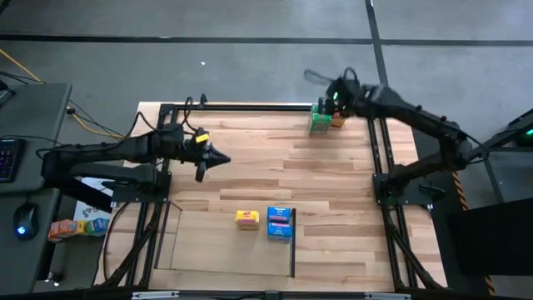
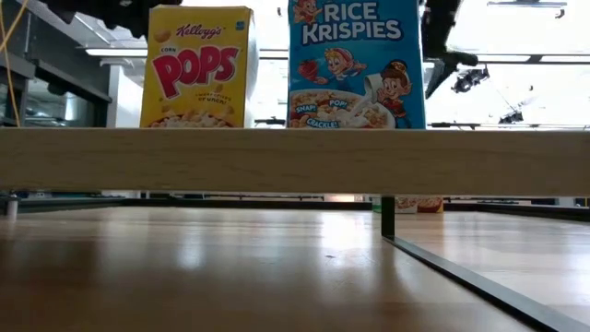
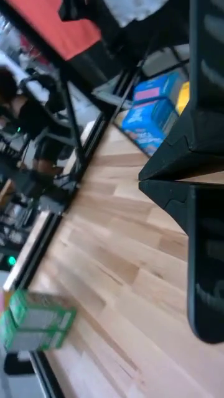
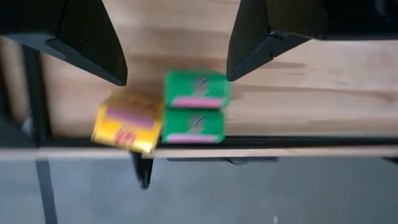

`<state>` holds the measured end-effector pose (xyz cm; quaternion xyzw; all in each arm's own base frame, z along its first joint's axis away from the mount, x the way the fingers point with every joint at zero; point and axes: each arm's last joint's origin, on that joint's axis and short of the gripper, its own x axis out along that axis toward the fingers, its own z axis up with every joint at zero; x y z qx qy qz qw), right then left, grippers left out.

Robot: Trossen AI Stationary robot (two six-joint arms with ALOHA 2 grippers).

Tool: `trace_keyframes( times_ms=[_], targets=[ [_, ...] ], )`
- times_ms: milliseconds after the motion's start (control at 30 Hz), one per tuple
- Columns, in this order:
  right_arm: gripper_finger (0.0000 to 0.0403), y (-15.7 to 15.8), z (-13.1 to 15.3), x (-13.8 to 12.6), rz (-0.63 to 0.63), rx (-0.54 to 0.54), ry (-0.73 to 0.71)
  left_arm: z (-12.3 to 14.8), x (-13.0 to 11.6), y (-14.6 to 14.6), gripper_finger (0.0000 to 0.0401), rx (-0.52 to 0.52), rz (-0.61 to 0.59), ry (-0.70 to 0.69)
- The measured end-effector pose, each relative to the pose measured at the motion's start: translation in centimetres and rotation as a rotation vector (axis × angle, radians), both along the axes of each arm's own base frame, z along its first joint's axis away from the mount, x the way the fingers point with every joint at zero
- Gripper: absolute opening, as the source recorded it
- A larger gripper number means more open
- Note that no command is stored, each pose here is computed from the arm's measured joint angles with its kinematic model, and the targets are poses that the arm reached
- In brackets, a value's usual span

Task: Stack cereal on shelf
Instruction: Put the yellow cereal box on the shelf aligned with the yellow cereal box

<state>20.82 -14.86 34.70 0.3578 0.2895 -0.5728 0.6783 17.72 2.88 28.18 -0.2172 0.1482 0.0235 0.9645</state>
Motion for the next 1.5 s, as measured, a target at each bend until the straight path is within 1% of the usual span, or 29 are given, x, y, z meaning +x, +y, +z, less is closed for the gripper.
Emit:
trace_keyframes(
  times_ms=[133, 267, 400, 567, 700, 800, 933, 1000, 1167, 1267, 1400, 1500],
  targets=[
    [0.0264, -5.0, -1.2, -2.9, 0.126, 0.073, 0.124, 0.2, 0.1, 0.4, 0.0000, -0.047, 0.037, -0.029],
    [0.0264, -8.0, -2.4, -5.1, 0.346, 0.148, 0.168, 0.5, 0.2, 0.5, 0.0000, -0.087, 0.054, -0.055],
    [0.0264, -9.6, -3.6, -5.6, 0.531, 0.164, 0.242, 1.1, 0.3, 0.5, 0.0000, -0.093, 0.056, -0.121],
    [0.0264, -10.5, -5.2, -5.0, 0.656, 0.200, 0.314, 2.0, 0.5, 0.5, 0.0000, -0.073, 0.058, -0.216],
    [0.0264, -11.3, -6.7, -4.4, 0.678, 0.246, 0.344, 2.4, 0.5, 0.6, 0.0000, -0.066, 0.059, -0.252],
    [0.0264, -11.9, -8.0, -4.1, 0.726, 0.271, 0.404, 2.4, 0.5, 0.6, 0.0000, -0.065, 0.067, -0.252],
    [0.0264, -12.6, -9.0, -3.9, 0.703, 0.282, 0.471, 2.4, 0.5, 0.6, 0.0000, -0.064, 0.074, -0.252],
    [0.0264, -12.7, -9.2, -3.9, 0.717, 0.283, 0.480, 2.4, 0.5, 0.6, 0.0000, -0.064, 0.074, -0.252],
    [0.0264, -12.8, -9.8, -3.3, 0.814, 0.280, 0.523, 2.4, 0.5, 0.6, 0.0000, -0.063, 0.074, -0.252],
    [0.0264, -13.1, -10.5, -2.8, 0.823, 0.280, 0.524, 2.4, 0.5, 0.6, 0.0000, -0.062, 0.073, -0.252],
    [0.0263, -13.6, -11.9, -2.5, 0.837, 0.327, 0.538, 2.4, 0.5, 0.6, 0.0000, -0.060, 0.073, -0.252],
    [0.0263, -13.7, -12.4, -2.4, 0.831, 0.341, 0.549, 2.4, 0.5, 0.6, 0.0000, -0.060, 0.073, -0.252]
  ],
)
